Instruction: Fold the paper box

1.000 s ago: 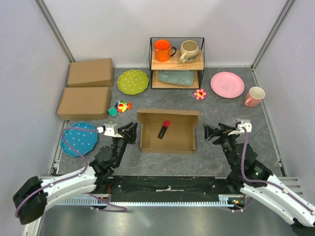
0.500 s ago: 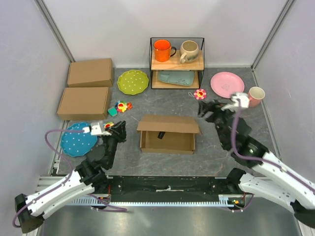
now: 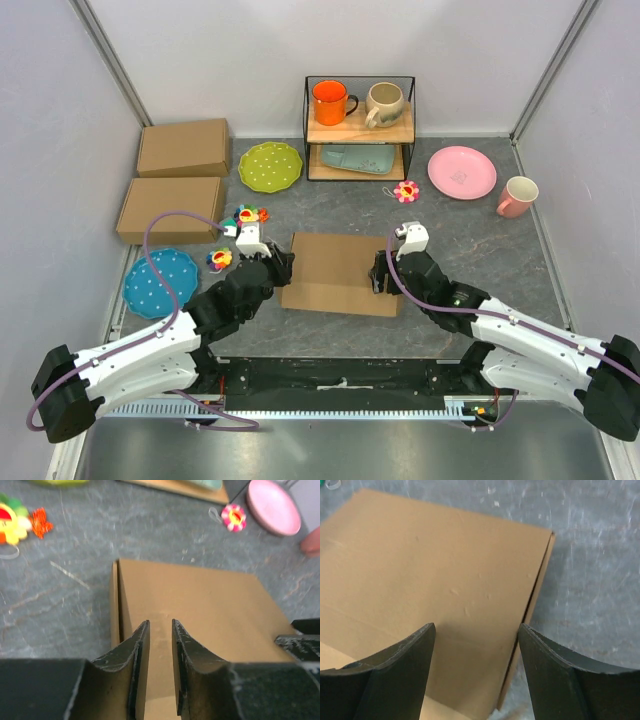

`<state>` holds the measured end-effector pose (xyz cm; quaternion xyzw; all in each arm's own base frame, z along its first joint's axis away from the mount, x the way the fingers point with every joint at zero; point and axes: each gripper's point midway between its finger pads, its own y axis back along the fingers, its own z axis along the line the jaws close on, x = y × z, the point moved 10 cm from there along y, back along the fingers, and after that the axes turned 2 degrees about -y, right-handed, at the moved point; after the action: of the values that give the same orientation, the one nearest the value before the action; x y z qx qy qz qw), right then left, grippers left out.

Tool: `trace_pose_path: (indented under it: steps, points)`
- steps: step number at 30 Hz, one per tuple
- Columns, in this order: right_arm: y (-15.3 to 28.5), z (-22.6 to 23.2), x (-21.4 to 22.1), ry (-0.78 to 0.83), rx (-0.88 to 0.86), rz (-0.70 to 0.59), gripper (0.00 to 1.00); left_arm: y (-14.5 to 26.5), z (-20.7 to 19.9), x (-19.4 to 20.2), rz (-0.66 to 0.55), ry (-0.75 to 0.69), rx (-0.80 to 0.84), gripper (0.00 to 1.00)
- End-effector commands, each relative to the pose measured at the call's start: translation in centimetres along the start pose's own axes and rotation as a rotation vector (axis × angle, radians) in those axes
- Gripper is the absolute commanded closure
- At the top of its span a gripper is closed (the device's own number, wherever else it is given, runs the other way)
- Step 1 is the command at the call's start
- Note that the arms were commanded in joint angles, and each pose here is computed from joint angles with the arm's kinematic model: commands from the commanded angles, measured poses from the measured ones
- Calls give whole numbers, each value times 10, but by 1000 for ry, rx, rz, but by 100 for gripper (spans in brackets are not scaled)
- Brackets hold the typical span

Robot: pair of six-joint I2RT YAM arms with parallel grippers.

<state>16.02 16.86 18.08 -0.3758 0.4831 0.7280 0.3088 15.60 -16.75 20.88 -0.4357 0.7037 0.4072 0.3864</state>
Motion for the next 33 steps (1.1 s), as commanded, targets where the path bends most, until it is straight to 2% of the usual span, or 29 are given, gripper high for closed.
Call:
trace_pose_path:
  steps: [1,6,11,20,25,28,31,33]
  points:
    - [10,-1,11,-64,-73,22,25,5,8,25,102,79,14,69]
    - [18,-9,9,-89,-23,-13,23,11,20,37,147,72,-32,68]
    - [26,-7,3,-142,-55,-41,18,14,22,42,165,87,-12,62]
    - [26,5,-20,-156,-86,-95,19,8,13,30,135,131,-22,65]
    - [10,1,6,-116,-37,13,19,-2,9,56,292,82,-5,68]
    - [5,-9,27,-97,7,78,19,-3,23,84,412,41,-80,71]
    - [9,-17,35,-105,37,71,19,4,39,99,423,63,-156,71]
    - [16,-23,31,-121,55,30,18,8,42,91,354,111,-157,68]
